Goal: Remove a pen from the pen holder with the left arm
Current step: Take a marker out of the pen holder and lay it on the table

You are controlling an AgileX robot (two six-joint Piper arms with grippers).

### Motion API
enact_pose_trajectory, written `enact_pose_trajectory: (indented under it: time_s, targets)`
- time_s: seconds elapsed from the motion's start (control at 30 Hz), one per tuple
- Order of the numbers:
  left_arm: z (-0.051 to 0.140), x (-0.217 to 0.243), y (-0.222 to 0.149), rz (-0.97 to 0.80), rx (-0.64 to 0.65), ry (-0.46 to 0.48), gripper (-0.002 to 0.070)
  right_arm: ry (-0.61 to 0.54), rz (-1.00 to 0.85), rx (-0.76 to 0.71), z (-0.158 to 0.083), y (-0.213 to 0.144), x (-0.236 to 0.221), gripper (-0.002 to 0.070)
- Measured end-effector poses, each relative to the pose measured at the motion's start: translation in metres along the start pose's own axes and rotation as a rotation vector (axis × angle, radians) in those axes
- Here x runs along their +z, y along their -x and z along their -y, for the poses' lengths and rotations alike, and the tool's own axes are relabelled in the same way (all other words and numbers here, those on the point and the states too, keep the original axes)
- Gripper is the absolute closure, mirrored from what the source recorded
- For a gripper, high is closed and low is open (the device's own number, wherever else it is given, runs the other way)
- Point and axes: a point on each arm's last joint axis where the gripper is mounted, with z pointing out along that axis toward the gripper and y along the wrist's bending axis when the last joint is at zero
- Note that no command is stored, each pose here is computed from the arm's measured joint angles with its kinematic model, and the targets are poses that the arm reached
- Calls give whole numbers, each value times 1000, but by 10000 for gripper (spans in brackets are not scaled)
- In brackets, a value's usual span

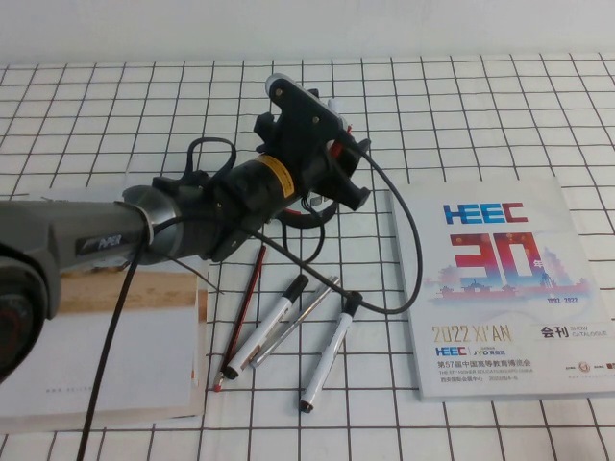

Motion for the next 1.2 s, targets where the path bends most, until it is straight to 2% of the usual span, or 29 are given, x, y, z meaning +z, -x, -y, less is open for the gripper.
enact_pose_trajectory:
  time_s: [0.2, 0.47, 0.7, 0.9, 1.2]
  targets:
    - [-1, 1, 0, -4, 1, 2, 379, 0, 0, 0, 0, 0, 0, 691]
    - [-1, 1, 0, -5, 1, 2, 488, 0, 0, 0, 0, 0, 0, 691]
    - [-1, 1, 0, -5, 1, 2, 521, 0, 0, 0, 0, 0, 0, 691]
    - [-1, 1, 1, 4, 7, 3, 624, 0, 0, 0, 0, 0, 0, 691]
    - [-7, -7, 22, 50, 0, 19, 626, 0, 0, 0, 0, 0, 0, 692]
